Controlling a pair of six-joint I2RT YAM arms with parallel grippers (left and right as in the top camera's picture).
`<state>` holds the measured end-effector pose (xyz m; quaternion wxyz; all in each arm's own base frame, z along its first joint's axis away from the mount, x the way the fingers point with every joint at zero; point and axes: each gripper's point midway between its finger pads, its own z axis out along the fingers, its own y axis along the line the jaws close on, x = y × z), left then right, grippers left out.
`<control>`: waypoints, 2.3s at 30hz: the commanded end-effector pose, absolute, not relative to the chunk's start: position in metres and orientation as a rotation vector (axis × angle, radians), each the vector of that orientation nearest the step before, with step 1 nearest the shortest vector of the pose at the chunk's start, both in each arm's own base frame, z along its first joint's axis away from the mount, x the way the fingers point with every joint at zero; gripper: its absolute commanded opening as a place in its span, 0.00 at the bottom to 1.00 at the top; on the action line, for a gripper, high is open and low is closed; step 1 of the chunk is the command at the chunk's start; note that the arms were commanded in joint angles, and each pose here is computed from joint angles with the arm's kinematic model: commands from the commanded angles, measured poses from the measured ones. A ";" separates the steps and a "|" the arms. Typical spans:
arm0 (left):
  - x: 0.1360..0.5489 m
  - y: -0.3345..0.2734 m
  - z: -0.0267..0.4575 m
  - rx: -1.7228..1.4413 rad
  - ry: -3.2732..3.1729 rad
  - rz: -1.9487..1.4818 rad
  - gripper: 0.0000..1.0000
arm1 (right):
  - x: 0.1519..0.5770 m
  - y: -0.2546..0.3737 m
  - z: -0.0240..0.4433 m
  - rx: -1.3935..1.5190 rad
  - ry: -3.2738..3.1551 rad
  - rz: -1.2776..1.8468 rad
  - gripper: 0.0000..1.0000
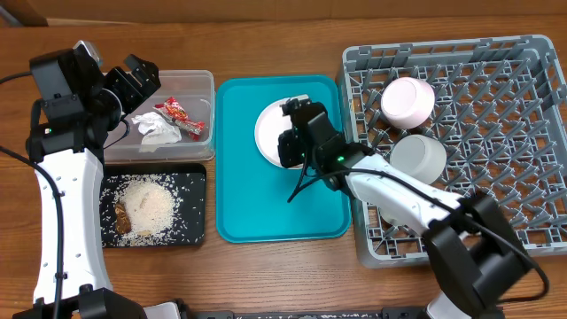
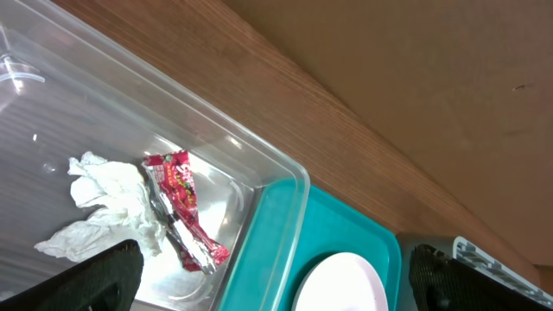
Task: Sort waste into correct bins and load items into the dishwasher
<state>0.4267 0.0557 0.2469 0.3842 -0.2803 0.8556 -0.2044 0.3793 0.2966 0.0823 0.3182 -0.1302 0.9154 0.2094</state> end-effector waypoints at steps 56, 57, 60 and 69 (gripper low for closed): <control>0.429 0.056 0.249 -0.720 2.174 -0.518 1.00 | 0.292 0.390 0.060 -0.653 2.525 1.048 0.18; 0.429 0.056 0.249 -0.720 2.174 -0.518 1.00 | 0.295 0.389 0.064 -0.645 2.515 1.049 0.20; 0.429 0.056 0.249 -0.720 2.174 -0.518 1.00 | 0.309 0.380 0.073 -0.598 2.490 1.004 0.21; 0.429 0.056 0.249 -0.720 2.174 -0.518 1.00 | 0.367 0.314 0.053 -0.336 2.480 0.449 0.35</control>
